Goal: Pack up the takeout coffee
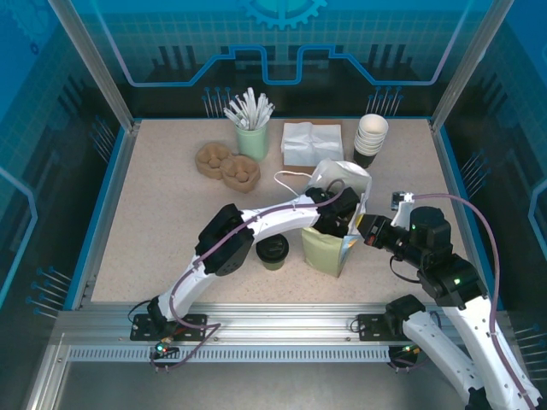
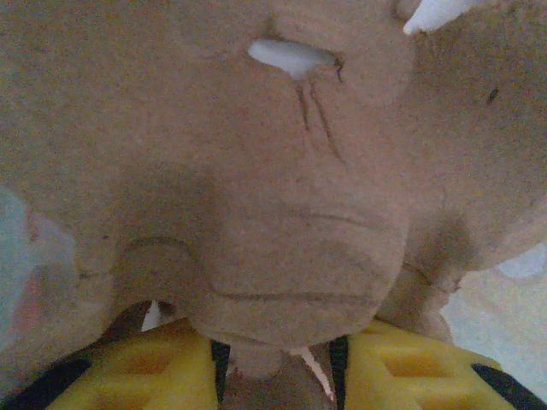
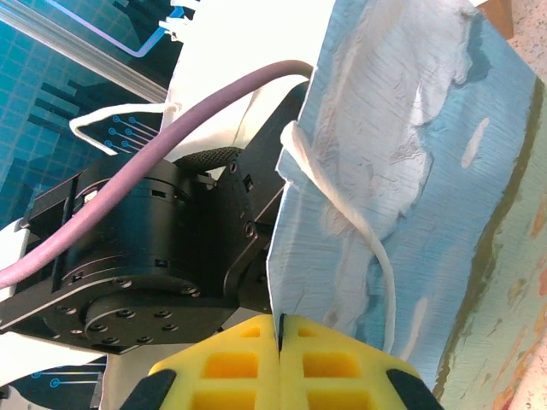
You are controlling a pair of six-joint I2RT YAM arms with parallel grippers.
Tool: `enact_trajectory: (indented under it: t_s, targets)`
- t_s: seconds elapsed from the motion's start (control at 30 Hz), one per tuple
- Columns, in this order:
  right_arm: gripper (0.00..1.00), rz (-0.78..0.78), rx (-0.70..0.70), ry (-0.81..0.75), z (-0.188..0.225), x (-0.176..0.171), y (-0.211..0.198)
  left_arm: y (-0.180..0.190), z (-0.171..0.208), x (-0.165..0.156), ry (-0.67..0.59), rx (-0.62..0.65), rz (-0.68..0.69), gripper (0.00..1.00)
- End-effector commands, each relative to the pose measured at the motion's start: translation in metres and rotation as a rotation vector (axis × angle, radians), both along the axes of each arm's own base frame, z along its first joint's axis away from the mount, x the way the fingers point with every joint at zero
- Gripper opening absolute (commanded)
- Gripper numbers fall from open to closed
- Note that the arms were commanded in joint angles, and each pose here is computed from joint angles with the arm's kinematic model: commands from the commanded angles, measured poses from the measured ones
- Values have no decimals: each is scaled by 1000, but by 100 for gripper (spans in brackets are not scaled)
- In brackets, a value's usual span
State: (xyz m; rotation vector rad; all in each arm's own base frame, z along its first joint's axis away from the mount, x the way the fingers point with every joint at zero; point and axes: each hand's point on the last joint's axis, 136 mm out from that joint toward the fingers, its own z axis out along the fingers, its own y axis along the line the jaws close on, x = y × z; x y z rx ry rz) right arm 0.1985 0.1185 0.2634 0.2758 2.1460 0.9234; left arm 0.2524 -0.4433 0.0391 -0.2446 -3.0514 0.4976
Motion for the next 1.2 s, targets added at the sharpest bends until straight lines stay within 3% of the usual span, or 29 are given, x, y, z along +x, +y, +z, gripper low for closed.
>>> enact_trajectory:
  t_s: [0.0,0.57,0.93,1.17]
  targets:
    - [0,53,17,-70,14,0,9,8,-21,-9,53,43,-22,39]
    - [0,45,-3,-64,12,-3,6,12,-32,-4,50,50,-9,39]
    - [0,-44,-83,-7,-8,-3,-14,7,90,12,-159,-79,-2,43]
    - [0,-77,-130,9,-9,-4,-23,9,141,9,-228,-131,15,43]
